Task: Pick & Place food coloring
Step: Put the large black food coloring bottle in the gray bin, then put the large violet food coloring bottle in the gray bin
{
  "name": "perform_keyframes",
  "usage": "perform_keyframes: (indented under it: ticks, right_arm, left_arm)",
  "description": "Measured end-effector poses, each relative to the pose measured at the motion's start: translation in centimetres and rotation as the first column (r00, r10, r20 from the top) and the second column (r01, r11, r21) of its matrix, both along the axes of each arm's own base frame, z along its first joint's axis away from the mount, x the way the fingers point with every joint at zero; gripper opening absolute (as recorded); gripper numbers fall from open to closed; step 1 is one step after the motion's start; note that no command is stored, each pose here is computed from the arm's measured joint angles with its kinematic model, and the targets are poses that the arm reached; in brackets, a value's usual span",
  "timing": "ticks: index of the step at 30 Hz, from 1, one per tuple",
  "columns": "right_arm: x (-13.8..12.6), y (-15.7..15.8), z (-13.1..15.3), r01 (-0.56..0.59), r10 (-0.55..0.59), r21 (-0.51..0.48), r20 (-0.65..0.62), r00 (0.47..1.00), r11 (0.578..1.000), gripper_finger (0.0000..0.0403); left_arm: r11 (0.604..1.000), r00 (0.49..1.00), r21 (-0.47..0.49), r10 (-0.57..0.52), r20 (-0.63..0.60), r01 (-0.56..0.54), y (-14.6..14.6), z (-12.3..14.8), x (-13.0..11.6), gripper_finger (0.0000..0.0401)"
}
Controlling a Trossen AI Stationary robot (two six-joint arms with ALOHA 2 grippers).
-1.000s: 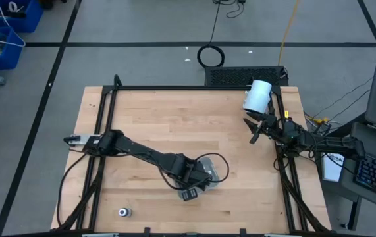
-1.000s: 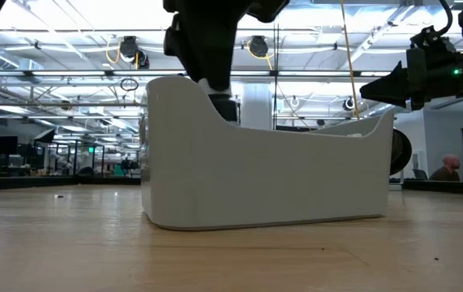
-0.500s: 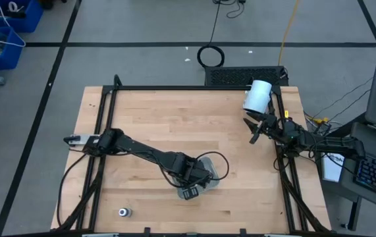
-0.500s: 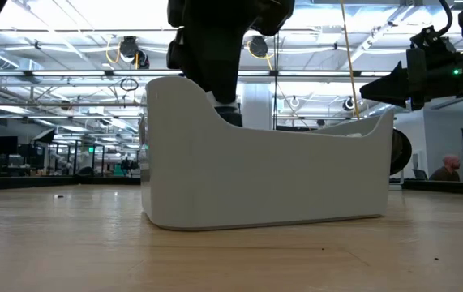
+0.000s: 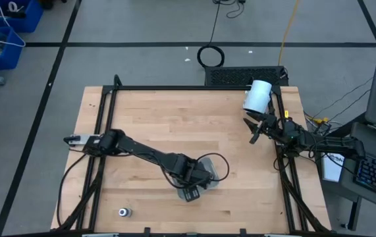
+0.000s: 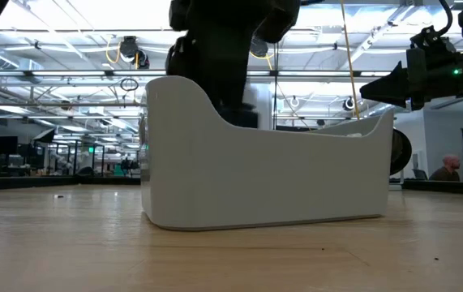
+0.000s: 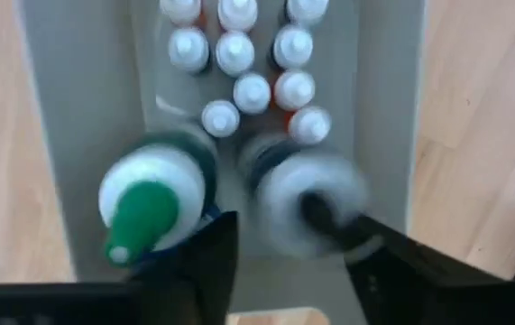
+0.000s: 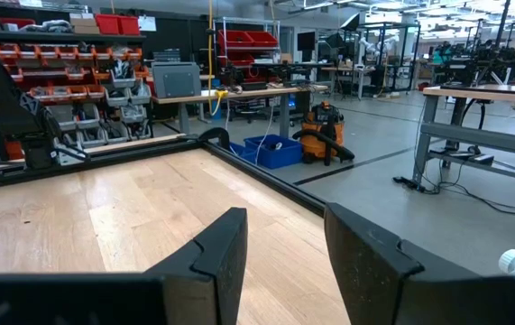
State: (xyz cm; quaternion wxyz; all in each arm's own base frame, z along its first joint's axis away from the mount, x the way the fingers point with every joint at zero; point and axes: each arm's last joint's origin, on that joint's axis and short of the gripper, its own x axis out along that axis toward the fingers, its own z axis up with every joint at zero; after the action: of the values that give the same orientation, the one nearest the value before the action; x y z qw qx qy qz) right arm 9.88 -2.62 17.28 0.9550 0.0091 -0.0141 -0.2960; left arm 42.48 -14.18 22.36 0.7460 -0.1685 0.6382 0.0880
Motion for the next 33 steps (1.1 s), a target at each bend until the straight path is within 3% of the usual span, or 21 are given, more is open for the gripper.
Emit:
perform_keyframes:
  ticks: [4, 9, 16, 26, 30, 33]
  right_arm:
    - [0.0, 0.0, 0.0, 0.000, 0.000, 0.000, 0.000, 1.000, 1.000, 0.0141]
    - [0.0, 0.0, 0.0, 0.000, 0.000, 0.000, 0.000, 1.000, 1.000, 0.0141]
    - [0.0, 0.0, 0.0, 0.000, 0.000, 0.000, 0.000, 1.000, 1.000, 0.0141]
    - [0.0, 0.0, 0.0, 0.000, 0.000, 0.000, 0.001, 1.000, 1.000, 0.0141]
    - [0.0, 0.0, 0.0, 0.000, 0.000, 0.000, 0.000, 1.000, 1.000, 0.0141]
    - [0.0, 0.0, 0.0, 0.000, 0.000, 0.000, 0.003, 1.000, 1.000, 0.0141]
  left_arm:
    - [1.000, 1.000, 0.001, 0.001, -0.005, -0.001, -0.1, -0.1, 0.0, 0.0253]
    - [1.000, 1.000, -0.002, 0.026, -0.001, -0.026, 0.0, 0.0, 0.0, 0.0291]
    - [0.999, 0.999, -0.020, 0.037, -0.001, -0.037, -0.1, 0.2, 0.0, 0.0297]
    - [0.998, 0.994, -0.037, 0.048, 0.093, -0.045, -0.9, 3.2, -1.0, 0.0298]
    - [0.997, 0.995, -0.058, 0.058, 0.085, -0.053, -1.4, 5.2, -2.5, 0.0298]
    - [0.991, 0.995, -0.092, 0.097, -0.003, -0.097, -2.1, 6.9, -4.9, 0.0298]
